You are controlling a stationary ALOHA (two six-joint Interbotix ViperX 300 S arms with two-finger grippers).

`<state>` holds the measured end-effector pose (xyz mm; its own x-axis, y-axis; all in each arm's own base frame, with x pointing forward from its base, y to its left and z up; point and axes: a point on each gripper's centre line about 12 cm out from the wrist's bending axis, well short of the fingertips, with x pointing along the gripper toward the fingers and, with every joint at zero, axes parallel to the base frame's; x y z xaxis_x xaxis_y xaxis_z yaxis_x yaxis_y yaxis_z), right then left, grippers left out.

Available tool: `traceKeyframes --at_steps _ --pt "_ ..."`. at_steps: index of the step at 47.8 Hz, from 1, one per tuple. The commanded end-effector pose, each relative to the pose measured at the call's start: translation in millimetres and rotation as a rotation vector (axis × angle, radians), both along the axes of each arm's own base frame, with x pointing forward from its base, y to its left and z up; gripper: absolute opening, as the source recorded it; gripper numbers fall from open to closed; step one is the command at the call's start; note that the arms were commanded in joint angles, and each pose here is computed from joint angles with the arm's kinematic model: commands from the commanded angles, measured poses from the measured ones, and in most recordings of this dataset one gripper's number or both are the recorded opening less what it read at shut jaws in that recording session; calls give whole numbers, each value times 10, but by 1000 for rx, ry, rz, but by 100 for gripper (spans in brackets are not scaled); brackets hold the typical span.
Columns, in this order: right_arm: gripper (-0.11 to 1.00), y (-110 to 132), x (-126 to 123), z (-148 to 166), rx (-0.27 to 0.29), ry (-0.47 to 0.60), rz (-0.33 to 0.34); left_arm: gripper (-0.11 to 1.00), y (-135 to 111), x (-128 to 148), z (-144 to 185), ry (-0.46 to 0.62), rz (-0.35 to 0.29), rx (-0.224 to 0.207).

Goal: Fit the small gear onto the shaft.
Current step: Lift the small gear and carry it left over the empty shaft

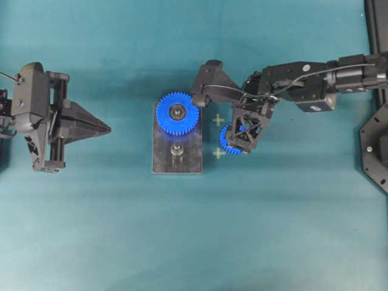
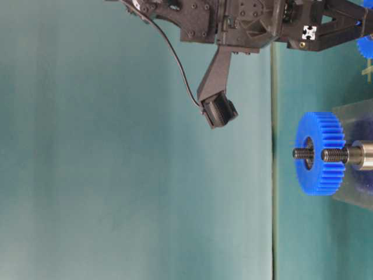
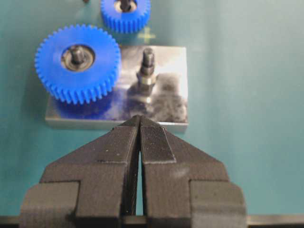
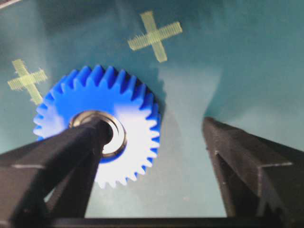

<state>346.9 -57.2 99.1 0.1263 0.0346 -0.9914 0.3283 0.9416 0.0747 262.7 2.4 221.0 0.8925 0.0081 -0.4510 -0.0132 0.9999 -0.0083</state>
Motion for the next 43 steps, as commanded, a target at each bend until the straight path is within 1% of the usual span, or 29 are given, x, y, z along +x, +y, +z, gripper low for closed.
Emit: traceKeyframes --at_steps 1,4,9,11,17,25,29,34,43 --pt "83 -9 76 85 -5 -27 -5 0 -4 37 89 -37 -2 2" --pt "72 -12 94 98 -5 -28 -6 0 -4 39 92 -40 -3 2" --pt "44 -13 128 134 -6 -39 -6 0 -4 38 91 -38 -2 2" --pt "35 -11 149 162 -8 -49 -6 0 0 39 92 -40 -1 2" --pt "35 2 222 306 1 -79 -12 0 -4 36 87 -38 -2 0" --pt "35 39 303 616 41 -83 -22 0 -4 39 92 -40 0 -4" --pt "35 84 365 769 52 -90 -9 0 -4 35 85 -37 1 -5" --pt "35 139 474 957 53 -110 14 0 -4 36 87 -38 0 -4" --pt "35 254 729 1211 53 -180 52 0 -4 30 75 -35 0 -4"
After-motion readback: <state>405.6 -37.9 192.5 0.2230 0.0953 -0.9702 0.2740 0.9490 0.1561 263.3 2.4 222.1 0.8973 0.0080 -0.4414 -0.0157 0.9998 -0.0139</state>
